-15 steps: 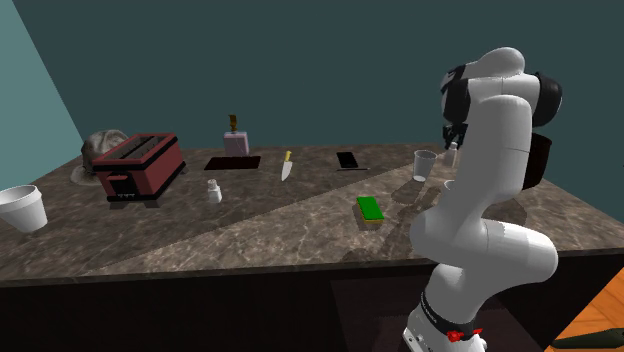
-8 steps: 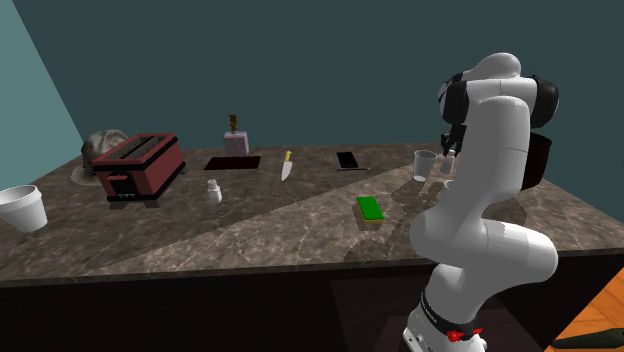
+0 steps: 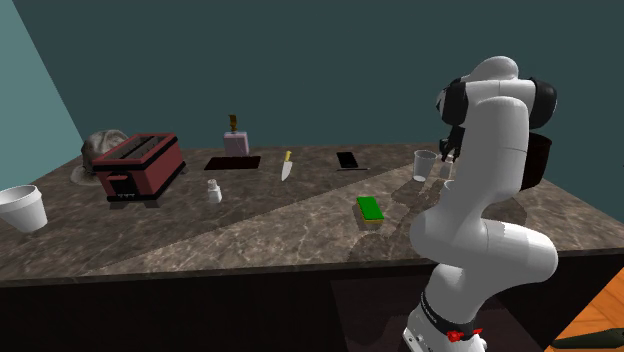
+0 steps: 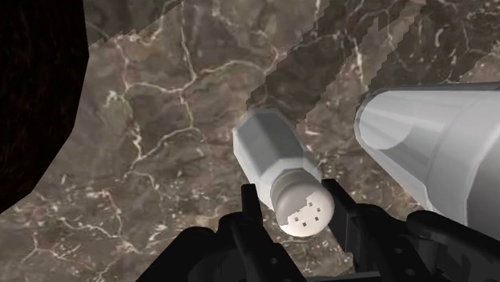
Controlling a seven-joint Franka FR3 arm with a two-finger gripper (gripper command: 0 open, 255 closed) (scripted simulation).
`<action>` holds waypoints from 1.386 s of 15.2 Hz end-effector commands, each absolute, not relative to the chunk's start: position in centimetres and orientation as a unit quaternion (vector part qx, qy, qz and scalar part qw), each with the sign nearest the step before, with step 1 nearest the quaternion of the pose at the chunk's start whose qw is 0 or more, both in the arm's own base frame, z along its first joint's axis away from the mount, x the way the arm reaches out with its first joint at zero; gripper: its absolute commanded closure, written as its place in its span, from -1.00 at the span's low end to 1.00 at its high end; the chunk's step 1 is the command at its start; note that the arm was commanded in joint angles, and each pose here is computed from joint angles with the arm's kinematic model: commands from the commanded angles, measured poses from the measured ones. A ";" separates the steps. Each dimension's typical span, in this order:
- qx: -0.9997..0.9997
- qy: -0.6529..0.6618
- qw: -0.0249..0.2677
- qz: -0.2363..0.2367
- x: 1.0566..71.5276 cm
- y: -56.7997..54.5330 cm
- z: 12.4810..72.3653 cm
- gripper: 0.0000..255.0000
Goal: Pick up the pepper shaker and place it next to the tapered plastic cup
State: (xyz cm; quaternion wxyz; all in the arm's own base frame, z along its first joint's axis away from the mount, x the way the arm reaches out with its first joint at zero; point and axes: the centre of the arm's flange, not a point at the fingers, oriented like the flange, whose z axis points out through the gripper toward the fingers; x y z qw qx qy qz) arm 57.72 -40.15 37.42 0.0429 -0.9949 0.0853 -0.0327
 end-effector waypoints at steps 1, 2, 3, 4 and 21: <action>-0.995 0.085 0.043 -0.033 57.7 -40.1 37.4 1.00; -0.995 0.085 0.043 -0.033 57.7 -40.1 37.4 1.00; -0.995 0.085 0.043 -0.033 57.7 -40.1 37.4 1.00; -0.995 0.085 0.043 -0.033 57.7 -40.1 37.4 -1.00; -0.995 0.085 0.043 -0.033 57.4 -40.5 42.4 -1.00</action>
